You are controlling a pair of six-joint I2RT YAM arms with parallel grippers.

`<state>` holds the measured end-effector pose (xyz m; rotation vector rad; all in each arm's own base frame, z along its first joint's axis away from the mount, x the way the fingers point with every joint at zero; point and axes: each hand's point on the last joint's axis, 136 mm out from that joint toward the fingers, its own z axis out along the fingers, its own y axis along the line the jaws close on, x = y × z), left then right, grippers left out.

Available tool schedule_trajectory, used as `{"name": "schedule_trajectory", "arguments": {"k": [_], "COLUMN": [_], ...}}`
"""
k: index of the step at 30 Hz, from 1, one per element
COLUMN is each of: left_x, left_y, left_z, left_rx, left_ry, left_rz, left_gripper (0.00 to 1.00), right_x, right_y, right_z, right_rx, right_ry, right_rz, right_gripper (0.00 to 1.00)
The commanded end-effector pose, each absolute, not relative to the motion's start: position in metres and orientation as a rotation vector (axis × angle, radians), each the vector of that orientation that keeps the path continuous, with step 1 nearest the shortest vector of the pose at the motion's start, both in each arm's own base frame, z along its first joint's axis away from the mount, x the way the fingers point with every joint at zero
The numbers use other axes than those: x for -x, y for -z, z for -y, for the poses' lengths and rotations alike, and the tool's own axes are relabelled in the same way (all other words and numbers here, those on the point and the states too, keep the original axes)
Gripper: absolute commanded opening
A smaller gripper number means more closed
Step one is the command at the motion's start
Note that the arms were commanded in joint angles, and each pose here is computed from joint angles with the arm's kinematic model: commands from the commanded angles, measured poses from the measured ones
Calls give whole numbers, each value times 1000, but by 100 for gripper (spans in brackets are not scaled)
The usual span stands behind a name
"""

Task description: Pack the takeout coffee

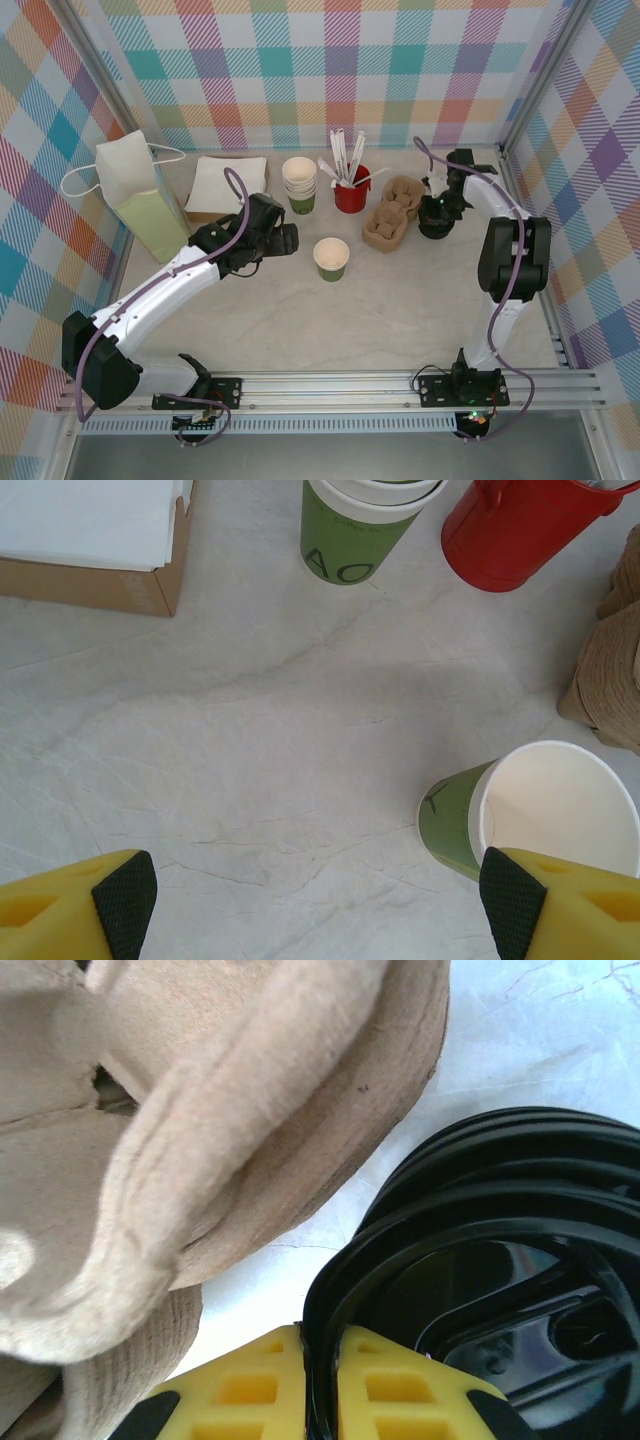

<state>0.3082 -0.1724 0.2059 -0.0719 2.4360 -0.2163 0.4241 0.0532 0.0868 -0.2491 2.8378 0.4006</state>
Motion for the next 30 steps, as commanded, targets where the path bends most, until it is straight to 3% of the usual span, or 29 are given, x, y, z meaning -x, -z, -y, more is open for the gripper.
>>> {"name": "schedule_trajectory", "arguments": {"k": [1,13,21,30], "left_x": [-311,-311,-310,-305], "left_y": [-212,-248,-282,-306], "left_z": [168,197,216,253], "left_rx": [81,-12,78,244], "left_ry": [213,458,712,1102], "left_rz": [-2422,-2302,-2214,-2200], "left_gripper": [86,90,99,99], "right_x": [-421,-401,-366,-316], "right_y": [-108,-157,-230,-284], "right_z": [-53,-61,-115,-176], "right_rx": [251,215,303,517], "right_ry": [-399,-461,-890,-1212], "right_rz": [-2803,-2681,-2376,-2081], "right_gripper": [9,7,6,5]}}
